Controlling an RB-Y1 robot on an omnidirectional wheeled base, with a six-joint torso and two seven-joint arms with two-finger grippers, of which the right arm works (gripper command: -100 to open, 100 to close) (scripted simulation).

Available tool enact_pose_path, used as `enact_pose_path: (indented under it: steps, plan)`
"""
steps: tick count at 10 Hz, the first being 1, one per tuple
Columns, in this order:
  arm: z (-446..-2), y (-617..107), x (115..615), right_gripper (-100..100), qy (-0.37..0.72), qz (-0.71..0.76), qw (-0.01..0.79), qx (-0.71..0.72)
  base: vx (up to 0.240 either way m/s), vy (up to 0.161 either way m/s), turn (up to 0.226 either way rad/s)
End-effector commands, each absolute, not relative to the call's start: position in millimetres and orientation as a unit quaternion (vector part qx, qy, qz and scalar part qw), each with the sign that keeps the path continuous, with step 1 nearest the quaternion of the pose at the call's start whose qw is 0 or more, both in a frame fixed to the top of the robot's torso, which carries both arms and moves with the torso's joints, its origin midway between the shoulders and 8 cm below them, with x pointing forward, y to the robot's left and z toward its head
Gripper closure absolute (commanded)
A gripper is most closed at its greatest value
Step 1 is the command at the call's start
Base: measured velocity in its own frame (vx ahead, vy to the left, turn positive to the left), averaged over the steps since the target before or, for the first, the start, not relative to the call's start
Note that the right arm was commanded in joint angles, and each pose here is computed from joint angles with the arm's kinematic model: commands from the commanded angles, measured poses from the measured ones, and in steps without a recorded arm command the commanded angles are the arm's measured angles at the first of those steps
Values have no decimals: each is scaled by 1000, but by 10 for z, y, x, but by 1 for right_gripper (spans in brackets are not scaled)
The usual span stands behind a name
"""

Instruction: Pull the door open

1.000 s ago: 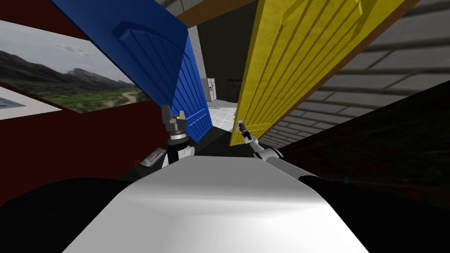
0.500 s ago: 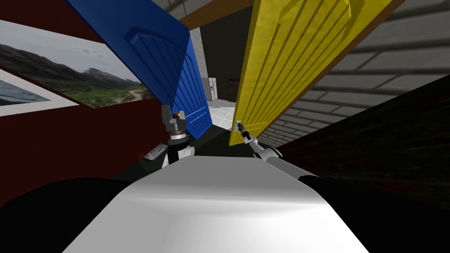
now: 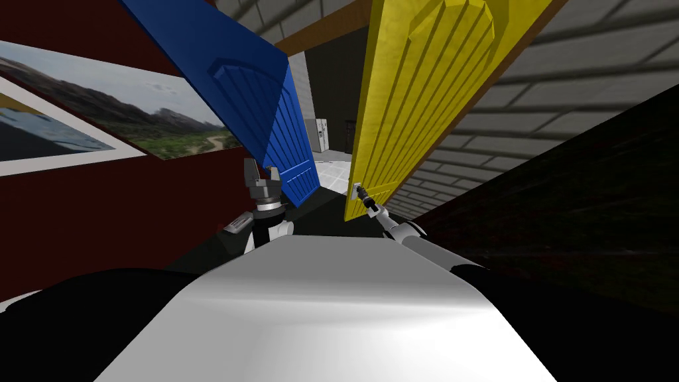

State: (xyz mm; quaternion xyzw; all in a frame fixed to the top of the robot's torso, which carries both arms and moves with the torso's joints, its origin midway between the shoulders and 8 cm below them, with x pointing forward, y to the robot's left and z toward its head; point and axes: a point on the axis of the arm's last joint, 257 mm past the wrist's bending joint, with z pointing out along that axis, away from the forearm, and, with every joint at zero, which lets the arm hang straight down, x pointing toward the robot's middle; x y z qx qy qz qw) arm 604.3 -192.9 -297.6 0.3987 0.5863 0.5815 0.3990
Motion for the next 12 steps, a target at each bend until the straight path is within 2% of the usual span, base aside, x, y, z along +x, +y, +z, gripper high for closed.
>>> enact_pose_path:
  steps: [1, 8, 11, 12]
  plan:
    - [-2960, -1823, 6013, 100, 589, 589, 392, 392, -105, -145, 41]
    - [-2967, -1603, 5857, 100, 609, 609, 360, 358, -116, -131, 29]
    - [-2960, -1464, 5748, 100, 622, 622, 337, 335, -160, -191, 18]
    - [-2961, -1435, 5722, 100, 625, 625, 331, 331, -24, -78, -29]
